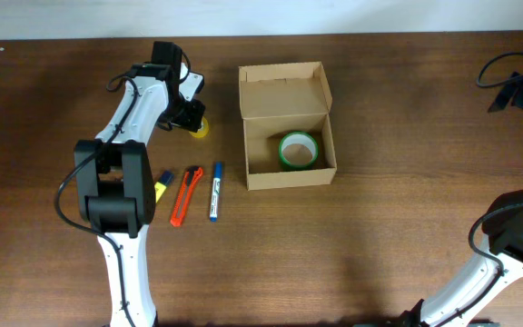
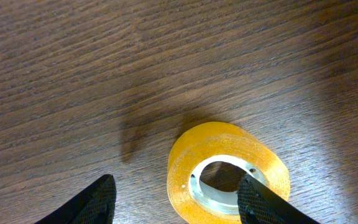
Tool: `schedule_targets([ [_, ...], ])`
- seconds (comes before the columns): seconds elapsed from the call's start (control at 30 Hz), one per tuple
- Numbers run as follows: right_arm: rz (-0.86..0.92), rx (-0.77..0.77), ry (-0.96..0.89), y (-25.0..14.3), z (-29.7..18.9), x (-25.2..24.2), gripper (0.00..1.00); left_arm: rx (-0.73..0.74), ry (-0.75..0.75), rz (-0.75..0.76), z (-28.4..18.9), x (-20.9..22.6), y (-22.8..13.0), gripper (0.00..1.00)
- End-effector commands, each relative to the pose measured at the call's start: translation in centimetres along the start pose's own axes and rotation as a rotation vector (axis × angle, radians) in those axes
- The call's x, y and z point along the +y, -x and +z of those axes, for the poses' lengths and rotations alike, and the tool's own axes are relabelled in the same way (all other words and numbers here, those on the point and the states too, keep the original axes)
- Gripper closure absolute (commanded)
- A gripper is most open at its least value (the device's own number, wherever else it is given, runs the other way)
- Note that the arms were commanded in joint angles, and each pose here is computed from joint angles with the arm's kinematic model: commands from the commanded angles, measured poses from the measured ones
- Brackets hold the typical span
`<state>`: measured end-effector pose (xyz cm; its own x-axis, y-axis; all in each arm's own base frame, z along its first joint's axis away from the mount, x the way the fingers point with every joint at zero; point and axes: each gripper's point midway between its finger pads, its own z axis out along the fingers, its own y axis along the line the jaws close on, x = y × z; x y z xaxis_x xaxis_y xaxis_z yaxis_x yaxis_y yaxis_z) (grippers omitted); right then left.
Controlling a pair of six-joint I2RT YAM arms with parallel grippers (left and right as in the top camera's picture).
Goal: Pack container
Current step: 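Lower the left gripper onto the yellow tape roll and grasp it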
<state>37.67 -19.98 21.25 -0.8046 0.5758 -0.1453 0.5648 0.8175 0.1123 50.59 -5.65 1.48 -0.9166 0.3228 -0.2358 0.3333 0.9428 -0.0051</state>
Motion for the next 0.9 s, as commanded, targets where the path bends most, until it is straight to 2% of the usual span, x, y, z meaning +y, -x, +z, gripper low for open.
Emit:
schedule_targets([
  [0.0, -0.015, -0.028, 0.016, -0.2, -1.2, 0.5, 0.01, 0.017, 0.003, -0.006, 0.8, 0.1, -0.4, 0.39],
  [0.4, -0.015, -0.028, 0.016, -0.2, -1.2, 0.5, 0.01, 0.093, -0.016, -0.011, 3.1, -0.3, -2.2, 0.48],
  [0.47, -0.014, -0.027, 0.016, -0.2, -1.2, 0.5, 0.01, 0.090, -0.015, -0.011, 3.1, -0.2, -2.1, 0.56],
  [0.67, -0.014, -0.027, 0.016, -0.2, -1.2, 0.5, 0.01, 0.082, -0.013, -0.010, 2.9, -0.2, -1.8, 0.98],
  [0.87, -0.014, -0.027, 0.016, -0.2, -1.2, 0.5, 0.01, 0.027, -0.002, 0.003, 0.4, -0.2, 0.9, 0.98],
])
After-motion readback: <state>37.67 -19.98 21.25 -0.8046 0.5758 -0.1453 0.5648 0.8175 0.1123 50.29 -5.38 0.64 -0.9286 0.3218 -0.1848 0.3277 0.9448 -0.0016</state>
